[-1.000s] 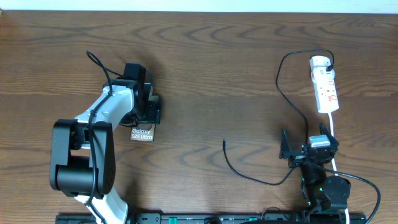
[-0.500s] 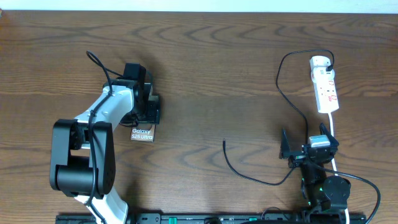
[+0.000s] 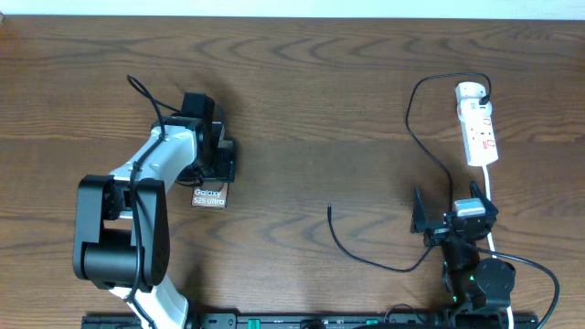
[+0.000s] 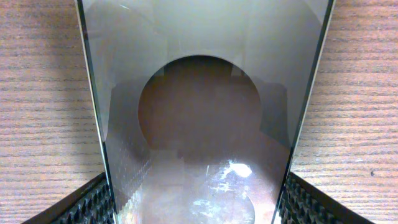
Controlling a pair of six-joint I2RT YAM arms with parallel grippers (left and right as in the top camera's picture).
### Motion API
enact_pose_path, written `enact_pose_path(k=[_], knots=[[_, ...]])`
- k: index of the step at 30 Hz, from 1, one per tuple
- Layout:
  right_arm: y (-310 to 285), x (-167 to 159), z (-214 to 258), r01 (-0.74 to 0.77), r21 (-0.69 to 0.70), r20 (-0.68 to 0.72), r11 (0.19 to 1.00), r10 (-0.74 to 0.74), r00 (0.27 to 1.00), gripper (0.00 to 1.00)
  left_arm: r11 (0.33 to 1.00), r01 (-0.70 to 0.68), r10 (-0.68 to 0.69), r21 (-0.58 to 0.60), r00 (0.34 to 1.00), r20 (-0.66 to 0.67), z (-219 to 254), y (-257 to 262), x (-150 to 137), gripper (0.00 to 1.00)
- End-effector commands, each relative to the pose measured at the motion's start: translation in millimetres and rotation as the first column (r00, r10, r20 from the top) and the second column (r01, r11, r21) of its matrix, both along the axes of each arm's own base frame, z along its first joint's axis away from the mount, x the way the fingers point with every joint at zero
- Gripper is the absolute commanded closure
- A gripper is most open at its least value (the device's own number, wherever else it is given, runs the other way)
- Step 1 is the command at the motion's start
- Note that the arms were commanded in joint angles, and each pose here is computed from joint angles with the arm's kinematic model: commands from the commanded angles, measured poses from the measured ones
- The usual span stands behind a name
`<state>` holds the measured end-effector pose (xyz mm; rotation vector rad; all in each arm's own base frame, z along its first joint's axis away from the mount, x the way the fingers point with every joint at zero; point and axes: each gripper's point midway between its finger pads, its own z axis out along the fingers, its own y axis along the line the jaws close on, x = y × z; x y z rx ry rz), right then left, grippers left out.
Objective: Plug charger to phone and switch on socket
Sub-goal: 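Close the left gripper on the phone's top end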
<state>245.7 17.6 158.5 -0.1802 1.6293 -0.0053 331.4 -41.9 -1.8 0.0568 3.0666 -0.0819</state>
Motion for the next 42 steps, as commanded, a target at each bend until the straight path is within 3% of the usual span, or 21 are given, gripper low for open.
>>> enact_pose_path(k=[1,11,16,20,28,42], knots=[[1,0,-2,-0.005,-0.007,-0.005,1.0,0.005,1.0,0.01,1.0,0.006,-0.006,-0.016,0.999,-0.038,-9,-3,-11,0.29],[1,0,-2,-0.005,-0.007,-0.005,1.0,0.005,1.0,0.01,1.0,0.005,-0.006,-0.017,0.999,-0.036,-9,-3,-10,0.3],[1,0,-2,-0.005,-0.007,-0.005,1.0,0.005,1.0,0.01,1.0,0.006,-0.006,-0.017,0.999,-0.033,-9,-3,-10,0.37],[1,0,-2,-0.005,-0.007,-0.005,1.0,0.005,1.0,0.01,1.0,0.006,-0.006,-0.017,0.999,-0.031,-9,-3,-9,0.5],[1,0,-2,-0.005,-0.007,-0.005,1.0,0.005,1.0,0.01,1.0,0.006,-0.006,-0.018,1.0,-0.026,-9,-4,-8,0.92],[1,0,-2,-0.005,-0.007,-0.005,1.0,0.005,1.0,0.01,0.999,-0.013,0.017,-0.036,0.993,0.116,35,-7,20,0.93]])
